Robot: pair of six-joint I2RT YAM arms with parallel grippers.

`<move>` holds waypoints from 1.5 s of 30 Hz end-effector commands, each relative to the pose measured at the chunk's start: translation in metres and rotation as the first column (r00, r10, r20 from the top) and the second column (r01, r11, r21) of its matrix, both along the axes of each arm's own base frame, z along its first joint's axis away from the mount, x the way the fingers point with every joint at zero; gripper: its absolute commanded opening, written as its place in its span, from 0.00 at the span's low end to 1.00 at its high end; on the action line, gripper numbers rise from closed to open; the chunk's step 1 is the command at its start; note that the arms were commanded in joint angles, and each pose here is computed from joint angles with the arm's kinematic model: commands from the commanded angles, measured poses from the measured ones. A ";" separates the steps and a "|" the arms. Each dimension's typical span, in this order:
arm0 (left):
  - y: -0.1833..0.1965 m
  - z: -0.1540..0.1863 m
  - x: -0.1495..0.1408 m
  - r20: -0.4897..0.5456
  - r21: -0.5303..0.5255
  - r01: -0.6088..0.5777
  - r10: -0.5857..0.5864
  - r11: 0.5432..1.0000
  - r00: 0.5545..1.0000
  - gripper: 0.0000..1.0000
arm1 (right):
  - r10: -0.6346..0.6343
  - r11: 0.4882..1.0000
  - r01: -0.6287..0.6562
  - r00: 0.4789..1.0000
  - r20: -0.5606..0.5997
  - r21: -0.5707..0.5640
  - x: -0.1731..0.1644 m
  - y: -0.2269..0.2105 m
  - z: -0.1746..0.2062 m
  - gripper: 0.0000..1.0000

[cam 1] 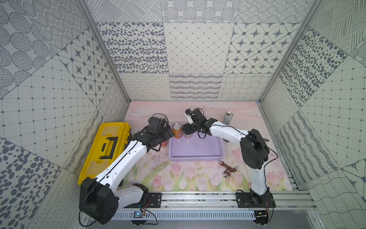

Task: Take out the drinks from the basket
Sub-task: Pick up the drink from the basket, then place the drink at the center of the board.

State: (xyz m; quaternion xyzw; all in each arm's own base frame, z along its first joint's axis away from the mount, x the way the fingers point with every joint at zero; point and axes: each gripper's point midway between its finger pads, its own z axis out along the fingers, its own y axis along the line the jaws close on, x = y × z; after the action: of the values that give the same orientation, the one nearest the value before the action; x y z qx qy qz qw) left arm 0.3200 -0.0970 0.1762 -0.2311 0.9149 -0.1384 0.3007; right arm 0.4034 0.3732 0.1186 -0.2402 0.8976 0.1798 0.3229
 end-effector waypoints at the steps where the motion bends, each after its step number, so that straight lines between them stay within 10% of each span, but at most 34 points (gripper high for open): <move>1: -0.003 0.000 0.001 0.007 0.010 0.026 -0.026 1.000 1.000 1.00 | 0.032 0.999 -0.033 0.999 0.028 0.038 -0.002 0.008 0.014 0.55; 22: -0.005 0.005 0.002 0.018 0.013 0.036 -0.037 0.999 0.999 1.00 | -0.179 0.978 0.142 0.946 0.270 0.151 -0.087 -0.122 0.154 0.46; 39: -0.009 0.002 0.006 0.007 0.004 0.044 -0.044 0.999 0.999 1.00 | -0.579 0.814 0.555 0.759 0.299 0.169 -0.135 -0.257 0.116 0.47; 45: -0.010 0.001 0.006 0.004 0.003 0.047 -0.047 0.999 0.999 1.00 | -0.671 0.741 0.651 0.726 0.150 0.162 -0.124 -0.283 0.076 0.46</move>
State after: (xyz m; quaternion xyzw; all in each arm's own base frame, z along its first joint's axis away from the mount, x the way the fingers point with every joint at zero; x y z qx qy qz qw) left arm 0.3221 -0.1015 0.1714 -0.2195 0.9207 -0.1354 0.2928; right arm 0.2644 0.0936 0.1852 0.0381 0.8940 0.0332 0.4451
